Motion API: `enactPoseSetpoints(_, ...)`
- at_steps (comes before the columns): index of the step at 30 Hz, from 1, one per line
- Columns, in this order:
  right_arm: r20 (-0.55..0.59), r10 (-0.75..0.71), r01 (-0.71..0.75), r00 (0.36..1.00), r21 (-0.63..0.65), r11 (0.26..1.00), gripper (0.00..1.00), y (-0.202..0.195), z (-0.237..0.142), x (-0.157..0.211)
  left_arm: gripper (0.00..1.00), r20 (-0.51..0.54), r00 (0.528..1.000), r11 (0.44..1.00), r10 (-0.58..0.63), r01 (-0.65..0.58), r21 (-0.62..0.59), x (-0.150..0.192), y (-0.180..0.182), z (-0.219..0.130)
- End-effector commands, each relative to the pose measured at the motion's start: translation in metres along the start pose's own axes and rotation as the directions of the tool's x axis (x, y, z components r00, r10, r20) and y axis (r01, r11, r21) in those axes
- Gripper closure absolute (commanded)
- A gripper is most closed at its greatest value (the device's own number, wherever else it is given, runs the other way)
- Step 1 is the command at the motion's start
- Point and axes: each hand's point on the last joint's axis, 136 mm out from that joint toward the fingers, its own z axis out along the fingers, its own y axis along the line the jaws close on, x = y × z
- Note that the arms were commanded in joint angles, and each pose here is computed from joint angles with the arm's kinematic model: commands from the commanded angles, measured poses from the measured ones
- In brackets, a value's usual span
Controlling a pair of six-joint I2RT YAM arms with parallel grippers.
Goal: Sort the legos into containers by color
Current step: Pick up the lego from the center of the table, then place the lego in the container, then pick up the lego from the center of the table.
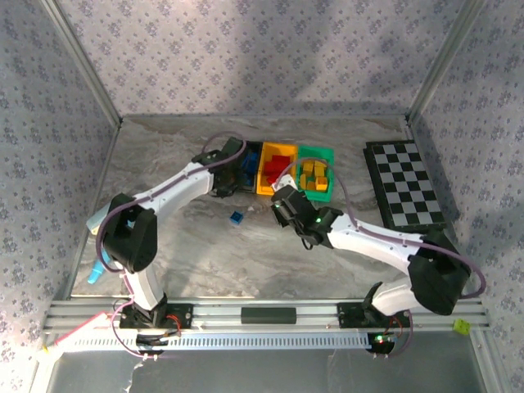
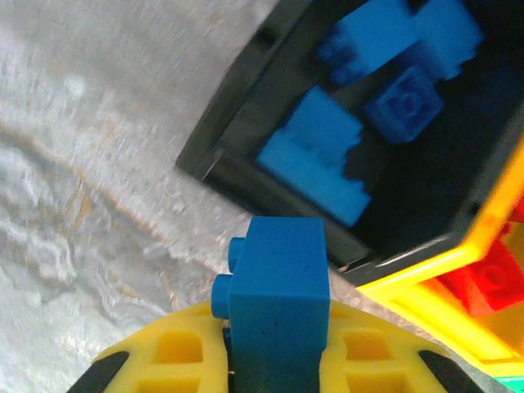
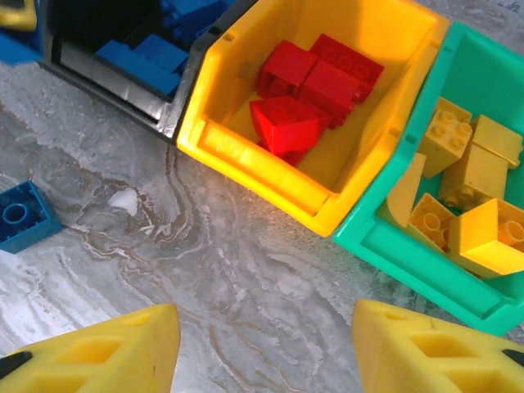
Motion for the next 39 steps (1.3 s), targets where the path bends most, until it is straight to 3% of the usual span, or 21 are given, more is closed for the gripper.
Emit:
enactPoseSetpoints(1,0.036,0.115,-0.116,0.993,0.003,0.993,0.41,-0.023,-0.006,-0.001,0.85,0.015,0.987,0.987,0.161,-0.161,-0.022,-0.023,-0.024,0.003)
enactPoseSetpoints(3,0.036,0.153,-0.154,0.987,0.003,0.988,0.41,-0.032,-0.006,0.001,0.83,0.034,0.974,0.974,0.225,-0.224,-0.028,-0.033,-0.04,0.01)
enactPoseSetpoints(8,0.054,0.204,-0.205,0.977,-0.001,0.979,0.41,-0.045,-0.011,0.002,0.75,0.018,0.972,0.965,0.235,-0.231,-0.122,-0.05,-0.043,0.027)
enactPoseSetpoints(17,0.061,0.229,-0.229,0.971,-0.012,0.973,0.41,-0.048,-0.01,0.005,0.4,0.044,0.972,0.973,0.229,-0.227,-0.045,-0.04,-0.042,0.027)
enactPoseSetpoints(25,0.054,0.231,-0.232,0.971,-0.002,0.973,0.41,-0.048,-0.005,0.009,0.39,0.12,0.942,0.942,0.313,-0.324,0.087,-0.017,-0.048,-0.007)
enactPoseSetpoints(30,0.052,0.235,-0.235,0.971,0.003,0.972,0.41,-0.048,-0.002,0.011,0.39,0.046,0.912,0.909,0.407,-0.41,0.074,0.022,-0.024,-0.005)
enactPoseSetpoints(34,0.048,0.233,-0.234,0.971,0.002,0.972,0.41,-0.047,0.0,0.011,0.39,-0.017,0.853,0.852,0.521,-0.519,0.071,0.067,-0.005,0.002)
enactPoseSetpoints(39,0.041,0.231,-0.232,0.972,0.007,0.973,0.41,-0.047,0.002,0.013,0.39,-0.092,0.809,0.814,0.58,-0.578,0.053,0.1,0.021,0.016)
